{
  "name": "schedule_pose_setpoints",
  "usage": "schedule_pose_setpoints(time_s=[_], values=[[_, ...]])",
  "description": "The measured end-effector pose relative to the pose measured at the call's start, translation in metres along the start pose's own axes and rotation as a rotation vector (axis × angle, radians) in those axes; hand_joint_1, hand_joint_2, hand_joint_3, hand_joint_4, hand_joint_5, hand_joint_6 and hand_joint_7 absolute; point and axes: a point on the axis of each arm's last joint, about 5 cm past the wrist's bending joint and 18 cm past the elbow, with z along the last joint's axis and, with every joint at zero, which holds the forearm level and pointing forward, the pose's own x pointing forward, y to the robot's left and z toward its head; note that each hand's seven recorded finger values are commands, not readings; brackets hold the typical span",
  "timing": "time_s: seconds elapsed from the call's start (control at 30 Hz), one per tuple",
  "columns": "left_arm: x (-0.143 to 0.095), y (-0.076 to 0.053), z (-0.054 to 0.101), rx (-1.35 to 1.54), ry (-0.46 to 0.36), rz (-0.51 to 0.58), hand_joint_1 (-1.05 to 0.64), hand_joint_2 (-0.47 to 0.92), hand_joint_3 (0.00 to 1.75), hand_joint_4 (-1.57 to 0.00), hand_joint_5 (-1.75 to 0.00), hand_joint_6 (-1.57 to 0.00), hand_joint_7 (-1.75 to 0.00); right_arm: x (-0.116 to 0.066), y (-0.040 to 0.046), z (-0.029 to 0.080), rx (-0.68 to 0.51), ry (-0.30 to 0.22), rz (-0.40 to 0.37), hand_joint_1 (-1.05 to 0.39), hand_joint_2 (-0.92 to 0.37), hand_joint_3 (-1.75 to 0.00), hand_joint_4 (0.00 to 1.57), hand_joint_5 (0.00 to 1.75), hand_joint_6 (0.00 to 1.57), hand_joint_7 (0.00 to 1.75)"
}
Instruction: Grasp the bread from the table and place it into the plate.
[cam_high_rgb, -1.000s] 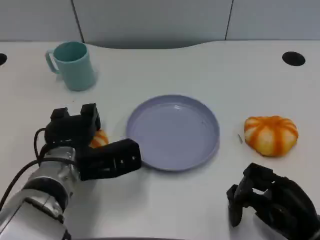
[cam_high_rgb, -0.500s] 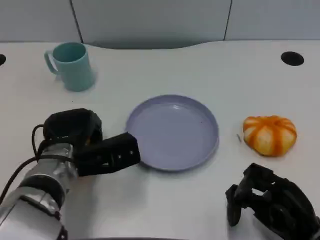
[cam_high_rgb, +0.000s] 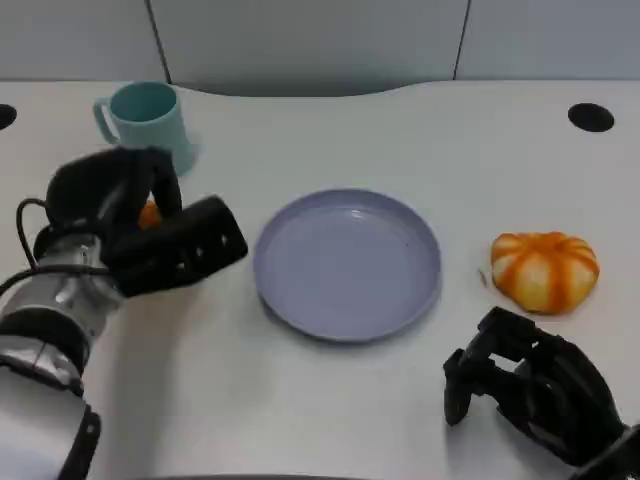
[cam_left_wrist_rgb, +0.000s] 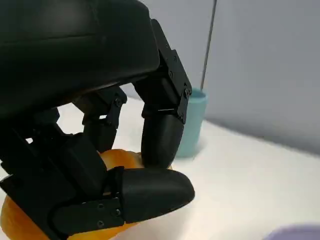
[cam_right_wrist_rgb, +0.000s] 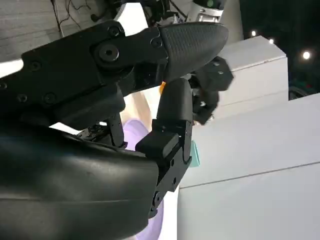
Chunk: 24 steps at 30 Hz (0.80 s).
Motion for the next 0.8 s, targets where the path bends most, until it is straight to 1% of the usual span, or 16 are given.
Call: schedule_pose_setpoints(time_s=[0.03,0.07,0.1,0.13,0.17,0.23,0.33,0.43,0.5,0.53,0.63,0.7,0.73,0.8], values=[[0.001,0.001,0.001,-0.017,-0.006,0.009,-1.05,0.73,0.78,-0.85,-1.74,-0.7,-1.73,0.001,-0.0004,0.0,0.002,0.002,-0.001,-0.71,-0.92,-0.19,0.69,1.59,0.67,1.1],[0.002,0.002,0.002,-0.03,-0.014,0.014,-1.05,0.78,0.66,-0.84,-1.73,-0.7,-1.69,0.001,-0.0007,-0.001,0.004,0.004,-0.005,-0.72,-0.92,-0.2,0.7,1.59,0.67,1.1],[0.002,0.003,0.003,-0.05,-0.017,0.022,-1.05,0.81,0.6,-0.84,-1.72,-0.71,-1.68,0.001,-0.0009,-0.001,0.003,0.005,-0.01,-0.72,-0.92,-0.21,0.7,1.6,0.67,1.1],[0.003,0.004,0.003,-0.078,-0.017,0.032,-1.05,0.87,0.45,-0.83,-1.67,-0.69,-1.62,0.0,-0.0009,-0.002,-0.001,0.005,-0.015,-0.74,-0.92,-0.21,0.7,1.6,0.68,1.11],[0.003,0.005,0.004,-0.1,-0.019,0.042,-1.05,0.89,0.37,-0.83,-1.65,-0.68,-1.59,0.0,-0.001,-0.003,-0.006,0.006,-0.018,-0.74,-0.92,-0.21,0.7,1.6,0.68,1.11],[0.005,0.006,0.008,-0.146,-0.04,0.06,-1.05,0.92,0.28,-0.82,-1.6,-0.66,-1.54,0.0,-0.0015,-0.003,-0.012,0.02,-0.015,-0.74,-0.92,-0.2,0.7,1.6,0.68,1.1],[0.008,0.008,0.019,-0.221,-0.092,0.104,-1.05,0.92,0.25,-0.83,-1.58,-0.66,-1.5,0.003,-0.0022,-0.003,-0.008,0.021,-0.011,-0.73,-0.92,-0.19,0.71,1.59,0.69,1.08],[0.011,0.01,0.027,-0.247,-0.127,0.117,-1.05,0.92,0.24,-0.82,-1.55,-0.68,-1.47,0.005,-0.003,-0.002,-0.005,0.019,-0.003,-0.73,-0.92,-0.19,0.72,1.59,0.69,1.08],[0.012,0.011,0.031,-0.269,-0.133,0.125,-1.05,0.92,0.19,-0.87,-1.38,-0.77,-1.26,0.005,-0.0031,-0.003,-0.002,0.021,-0.007,-0.73,-0.92,-0.19,0.73,1.59,0.69,1.07],[0.013,0.01,0.037,-0.309,-0.146,0.131,-1.05,0.92,0.18,-0.88,-1.33,-0.8,-1.2,0.004,-0.0031,-0.003,0.0,0.022,-0.009,-0.72,-0.92,-0.19,0.73,1.59,0.69,1.06],[0.014,0.004,0.061,-0.414,-0.211,0.124,-1.05,0.92,0.17,-0.9,-1.3,-0.82,-1.16,0.008,-0.0027,-0.003,-0.002,0.026,0.012,-0.72,-0.92,-0.19,0.74,1.59,0.69,1.06],[0.016,0.003,0.071,-0.434,-0.243,0.116,-1.05,0.92,0.17,-0.9,-1.29,-0.82,-1.15,0.012,-0.0028,-0.002,-0.005,0.022,0.023,-0.72,-0.92,-0.19,0.74,1.59,0.69,1.06],[0.016,0.005,0.073,-0.439,-0.254,0.119,-1.05,0.92,0.14,-0.94,-1.19,-0.87,-1.04,0.012,-0.0029,-0.002,-0.005,0.021,0.024,-0.71,-0.92,-0.22,0.71,1.59,0.68,1.06],[0.017,0.004,0.082,-0.456,-0.284,0.115,-1.05,0.92,0.12,-0.97,-1.09,-0.91,-0.93,0.009,-0.0033,-0.002,-0.019,0.021,0.021,-0.7,-0.92,-0.23,0.69,1.58,0.68,1.07]])
